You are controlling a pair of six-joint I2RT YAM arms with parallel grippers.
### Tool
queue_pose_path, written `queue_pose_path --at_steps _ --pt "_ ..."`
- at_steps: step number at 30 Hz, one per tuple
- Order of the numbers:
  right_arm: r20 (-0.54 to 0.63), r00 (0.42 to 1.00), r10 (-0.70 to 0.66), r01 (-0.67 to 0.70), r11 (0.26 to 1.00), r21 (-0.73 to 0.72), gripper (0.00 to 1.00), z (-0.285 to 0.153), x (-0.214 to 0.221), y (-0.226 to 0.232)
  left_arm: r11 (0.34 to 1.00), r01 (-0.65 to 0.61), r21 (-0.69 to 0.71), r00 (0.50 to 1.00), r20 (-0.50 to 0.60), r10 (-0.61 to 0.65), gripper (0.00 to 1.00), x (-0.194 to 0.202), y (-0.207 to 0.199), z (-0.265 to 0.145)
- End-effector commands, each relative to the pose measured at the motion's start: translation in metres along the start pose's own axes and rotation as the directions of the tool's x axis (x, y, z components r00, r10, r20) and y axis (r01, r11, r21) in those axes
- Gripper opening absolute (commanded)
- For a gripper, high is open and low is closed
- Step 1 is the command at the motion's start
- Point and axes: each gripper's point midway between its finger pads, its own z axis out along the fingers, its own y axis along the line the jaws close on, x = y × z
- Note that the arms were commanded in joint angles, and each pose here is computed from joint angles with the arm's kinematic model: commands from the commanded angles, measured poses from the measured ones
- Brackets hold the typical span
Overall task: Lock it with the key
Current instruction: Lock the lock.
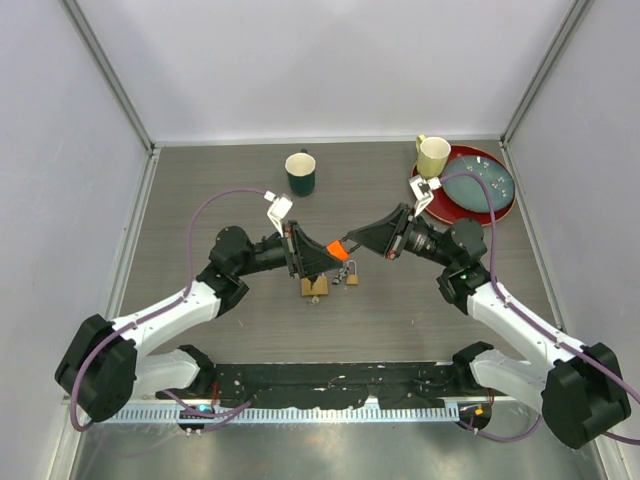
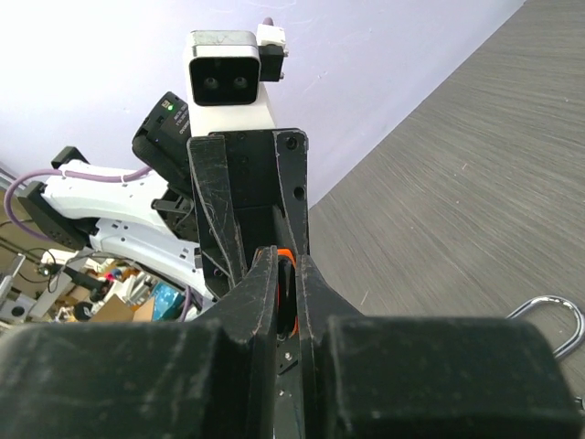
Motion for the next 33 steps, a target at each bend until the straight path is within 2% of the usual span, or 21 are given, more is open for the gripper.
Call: queue_pose_path --at_steps 1,13,23,27,33 --pt "0.049 0.999 -0.011 0.011 1.000 0.003 0.01 -0.008 -0.002 -0.001 0.990 -0.133 0.043 0.972 0.201 0.122 0.01 -0.053 -0.027 -0.009" --pt "0.042 0.999 0.017 -0.017 1.000 0.009 0.02 -0.018 0.013 -0.002 0.981 -0.174 0.084 0.961 0.234 0.151 0.03 -0.059 -0.043 -0.013" --pt "0.036 0.999 0.022 -0.023 1.000 0.011 0.01 -0.025 0.022 -0.002 0.983 -0.165 0.082 0.958 0.251 0.140 0.09 -0.061 -0.043 -0.014" --pt "0.030 0.999 0.019 -0.019 1.000 0.011 0.02 -0.027 0.024 -0.002 0.984 -0.161 0.078 0.957 0.257 0.136 0.00 -0.062 -0.041 -0.014" --pt "0.012 1.000 -0.009 0.008 1.000 0.030 0.03 -0.028 0.026 -0.004 0.989 -0.142 0.038 0.962 0.241 0.128 0.00 -0.061 -0.033 -0.012"
